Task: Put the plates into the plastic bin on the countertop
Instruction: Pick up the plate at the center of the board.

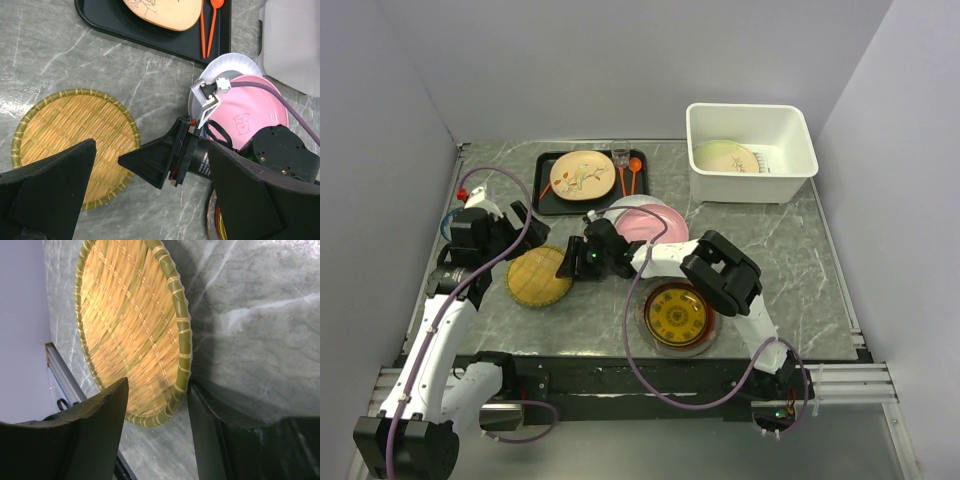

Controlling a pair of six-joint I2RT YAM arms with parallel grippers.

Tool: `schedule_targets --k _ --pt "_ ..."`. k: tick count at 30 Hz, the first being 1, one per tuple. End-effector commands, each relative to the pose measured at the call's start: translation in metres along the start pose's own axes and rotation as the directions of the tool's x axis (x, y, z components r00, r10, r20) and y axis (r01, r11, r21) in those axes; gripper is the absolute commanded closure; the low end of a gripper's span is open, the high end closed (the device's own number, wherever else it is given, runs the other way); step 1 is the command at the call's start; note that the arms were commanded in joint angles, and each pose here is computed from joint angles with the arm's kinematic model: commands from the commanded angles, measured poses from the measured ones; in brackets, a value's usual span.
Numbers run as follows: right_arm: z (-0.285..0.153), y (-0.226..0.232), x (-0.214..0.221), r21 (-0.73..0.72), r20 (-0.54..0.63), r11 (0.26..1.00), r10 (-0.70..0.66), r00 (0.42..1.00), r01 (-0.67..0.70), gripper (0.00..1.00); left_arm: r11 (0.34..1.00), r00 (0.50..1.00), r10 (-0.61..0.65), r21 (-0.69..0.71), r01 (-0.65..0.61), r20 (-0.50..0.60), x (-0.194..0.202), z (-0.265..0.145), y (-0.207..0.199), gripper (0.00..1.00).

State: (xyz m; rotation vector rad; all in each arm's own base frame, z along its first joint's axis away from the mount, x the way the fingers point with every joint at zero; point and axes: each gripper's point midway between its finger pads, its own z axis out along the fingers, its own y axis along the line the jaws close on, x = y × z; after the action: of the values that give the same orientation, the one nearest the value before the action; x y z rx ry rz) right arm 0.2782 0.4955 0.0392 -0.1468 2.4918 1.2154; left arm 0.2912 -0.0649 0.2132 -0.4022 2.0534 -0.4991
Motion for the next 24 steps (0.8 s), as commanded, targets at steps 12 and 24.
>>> schedule_targets --k 12,24 --pt "0.009 0.006 -0.001 -0.045 0.046 0.998 0.046 0.998 -0.044 1.00 1.000 0.998 0.019 0.019 -0.020 0.052 -0.012 -0.008 -0.005 0.01" --pt "-0.004 0.026 -0.009 -0.114 0.067 0.992 0.058 0.996 -0.050 1.00 1.000 0.998 0.014 0.025 -0.016 0.069 -0.014 -0.010 -0.007 0.01"
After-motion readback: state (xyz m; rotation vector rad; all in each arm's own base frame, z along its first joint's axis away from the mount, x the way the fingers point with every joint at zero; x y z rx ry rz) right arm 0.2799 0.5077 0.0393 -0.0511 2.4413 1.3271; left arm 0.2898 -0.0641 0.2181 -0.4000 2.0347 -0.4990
